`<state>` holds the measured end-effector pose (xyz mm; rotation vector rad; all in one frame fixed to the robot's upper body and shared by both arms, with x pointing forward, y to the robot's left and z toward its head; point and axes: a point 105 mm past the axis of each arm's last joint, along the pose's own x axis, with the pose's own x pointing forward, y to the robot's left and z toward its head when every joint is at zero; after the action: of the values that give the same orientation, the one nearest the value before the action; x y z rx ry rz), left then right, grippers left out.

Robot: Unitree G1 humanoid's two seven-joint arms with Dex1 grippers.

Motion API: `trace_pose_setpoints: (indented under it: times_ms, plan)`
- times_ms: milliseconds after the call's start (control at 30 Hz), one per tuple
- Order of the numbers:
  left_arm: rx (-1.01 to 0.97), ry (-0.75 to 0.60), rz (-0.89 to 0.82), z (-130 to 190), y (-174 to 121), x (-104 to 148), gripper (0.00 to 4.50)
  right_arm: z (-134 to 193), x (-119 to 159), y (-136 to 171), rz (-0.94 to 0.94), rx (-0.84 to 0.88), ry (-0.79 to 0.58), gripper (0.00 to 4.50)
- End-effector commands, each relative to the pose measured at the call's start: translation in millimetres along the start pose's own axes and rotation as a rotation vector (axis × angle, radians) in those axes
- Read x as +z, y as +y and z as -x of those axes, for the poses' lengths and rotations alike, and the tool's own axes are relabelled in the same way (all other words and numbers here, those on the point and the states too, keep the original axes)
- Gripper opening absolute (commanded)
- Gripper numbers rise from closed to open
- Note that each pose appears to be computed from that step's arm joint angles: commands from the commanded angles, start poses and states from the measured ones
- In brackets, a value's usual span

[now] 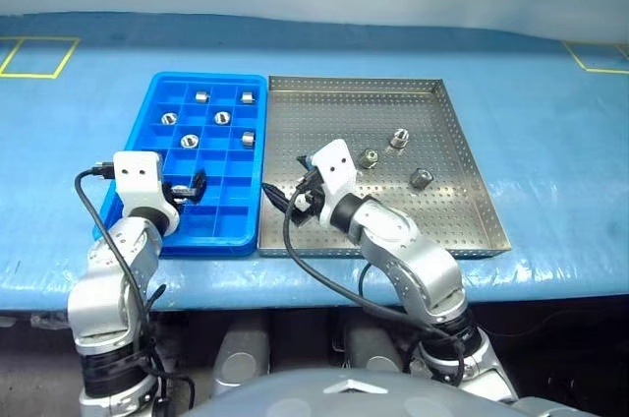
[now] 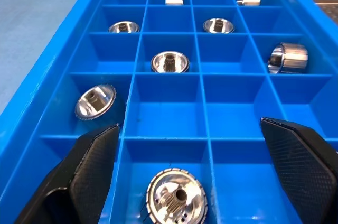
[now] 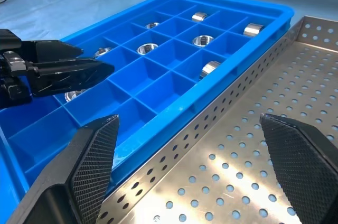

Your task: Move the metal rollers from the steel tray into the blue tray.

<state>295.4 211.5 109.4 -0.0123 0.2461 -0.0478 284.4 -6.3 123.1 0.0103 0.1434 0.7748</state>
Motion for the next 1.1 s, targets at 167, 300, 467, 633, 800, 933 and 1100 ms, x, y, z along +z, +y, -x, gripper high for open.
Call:
trace_pose_setpoints:
  times_ms: [167, 300, 467, 633, 800, 933, 1100]
  plan:
    - [-0.392, -0.141, -0.131, -6.5, -74.5, 54.1, 4.46, 38.7, 6.9, -48.8, 0.049, -0.198, -0.015, 4.50]
    - [-0.611, -0.076, -0.229, -14.0, -113.7, 48.6, 4.46, 63.0, 0.3, -73.5, 0.087, -0.303, 0.032, 4.50]
    - [-0.859, 0.070, -0.364, -16.5, -149.0, 19.5, 4.46, 86.9, -13.2, -79.5, 0.168, -0.330, 0.132, 4.50]
    - [-1.027, 0.178, -0.453, -14.0, -170.9, -6.4, 4.46, 100.8, -21.4, -72.0, 0.152, -0.305, 0.168, 4.50]
    - [-1.118, 0.240, -0.519, -13.6, -181.6, -23.7, 4.46, 106.9, -25.8, -67.3, 0.136, -0.297, 0.181, 4.50]
    - [-1.150, 0.272, -0.592, -16.4, -183.9, -34.4, 4.46, 108.2, -26.0, -65.9, 0.129, -0.307, 0.175, 4.50]
    - [-1.180, 0.316, -0.656, -20.4, -185.9, -48.7, 4.46, 107.1, -24.6, -64.5, 0.121, -0.316, 0.160, 4.50]
